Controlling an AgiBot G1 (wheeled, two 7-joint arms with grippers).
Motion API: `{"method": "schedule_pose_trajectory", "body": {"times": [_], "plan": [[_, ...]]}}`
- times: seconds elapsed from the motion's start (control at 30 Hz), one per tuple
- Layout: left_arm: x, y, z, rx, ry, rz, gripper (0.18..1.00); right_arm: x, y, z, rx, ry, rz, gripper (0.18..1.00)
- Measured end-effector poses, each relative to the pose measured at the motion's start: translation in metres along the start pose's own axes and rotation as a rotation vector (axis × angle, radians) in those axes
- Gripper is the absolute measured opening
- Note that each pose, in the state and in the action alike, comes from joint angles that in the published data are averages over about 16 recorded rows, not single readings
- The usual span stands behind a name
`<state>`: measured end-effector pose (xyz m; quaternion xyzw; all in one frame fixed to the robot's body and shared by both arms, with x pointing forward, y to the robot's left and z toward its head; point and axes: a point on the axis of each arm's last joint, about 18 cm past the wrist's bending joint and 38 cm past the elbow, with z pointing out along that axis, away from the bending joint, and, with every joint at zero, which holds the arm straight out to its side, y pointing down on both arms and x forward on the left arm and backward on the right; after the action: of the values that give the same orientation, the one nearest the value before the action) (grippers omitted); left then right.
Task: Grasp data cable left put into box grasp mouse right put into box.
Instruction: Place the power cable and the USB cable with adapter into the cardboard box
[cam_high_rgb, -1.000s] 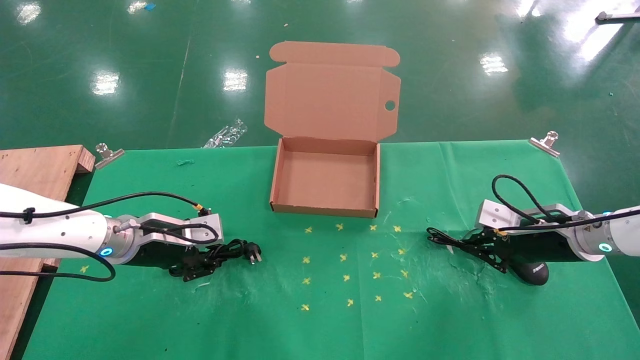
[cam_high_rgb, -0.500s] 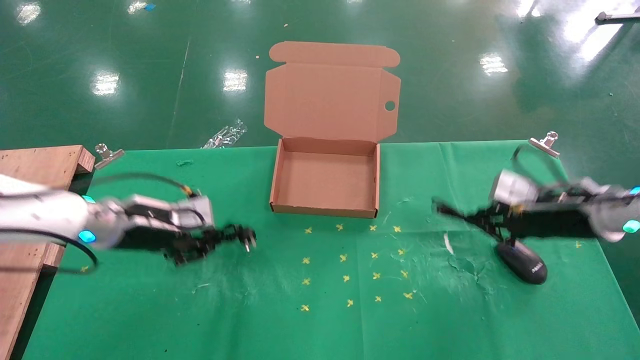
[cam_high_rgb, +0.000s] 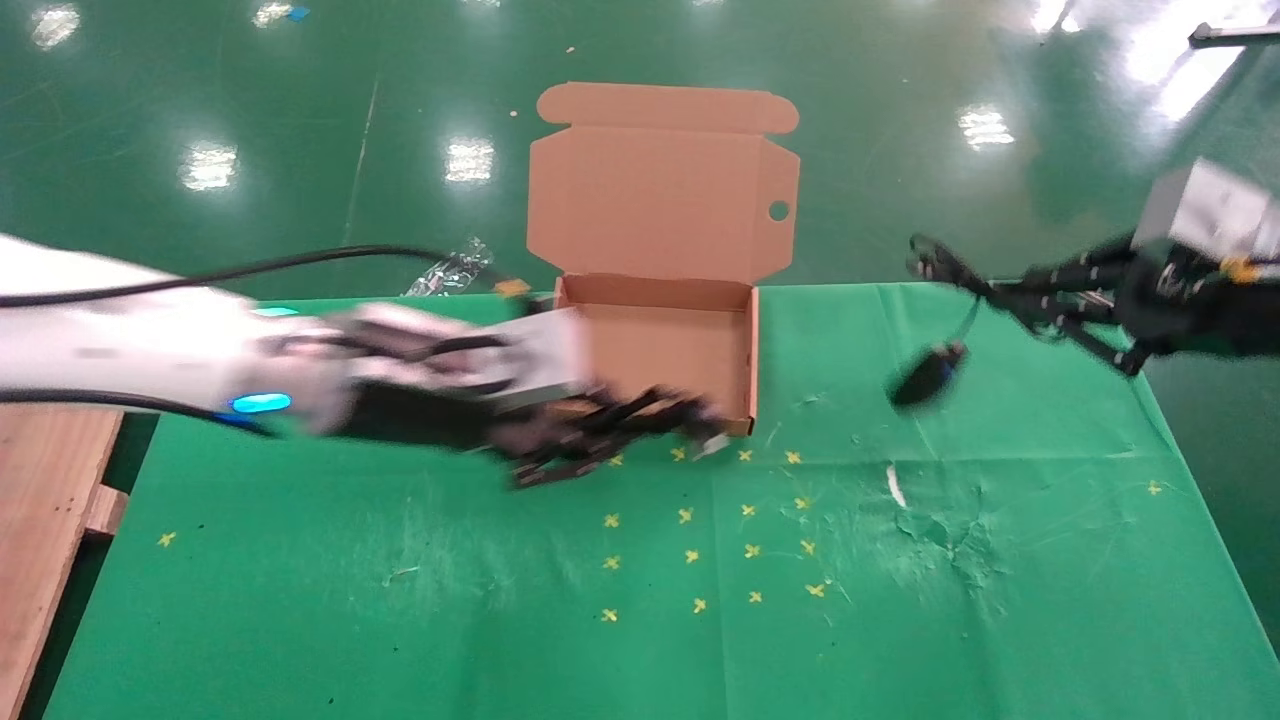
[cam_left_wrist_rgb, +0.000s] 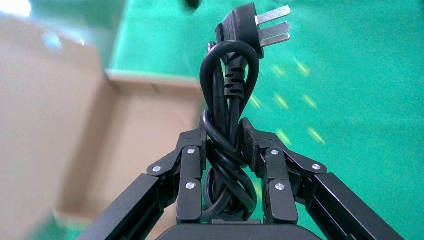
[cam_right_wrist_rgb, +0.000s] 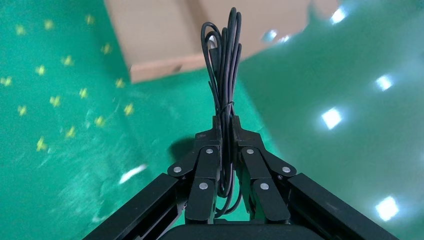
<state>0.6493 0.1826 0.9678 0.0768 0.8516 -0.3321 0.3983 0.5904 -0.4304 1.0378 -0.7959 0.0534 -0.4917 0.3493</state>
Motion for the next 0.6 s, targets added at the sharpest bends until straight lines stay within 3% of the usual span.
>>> {"method": "schedule_pose_trajectory", "body": {"times": [0.3, 0.6], "plan": [[-0.019, -0.036, 0.091, -0.091, -0.225, 0.155, 0.320, -0.009, -0.041, -0.044, 0.015, 0.068, -0.049, 0.211], [-0.019, -0.033, 0.124, -0.202, -0.330, 0.261, 0.320, -0.015, -0.055, -0.065, 0.013, 0.107, -0.063, 0.210]]}}
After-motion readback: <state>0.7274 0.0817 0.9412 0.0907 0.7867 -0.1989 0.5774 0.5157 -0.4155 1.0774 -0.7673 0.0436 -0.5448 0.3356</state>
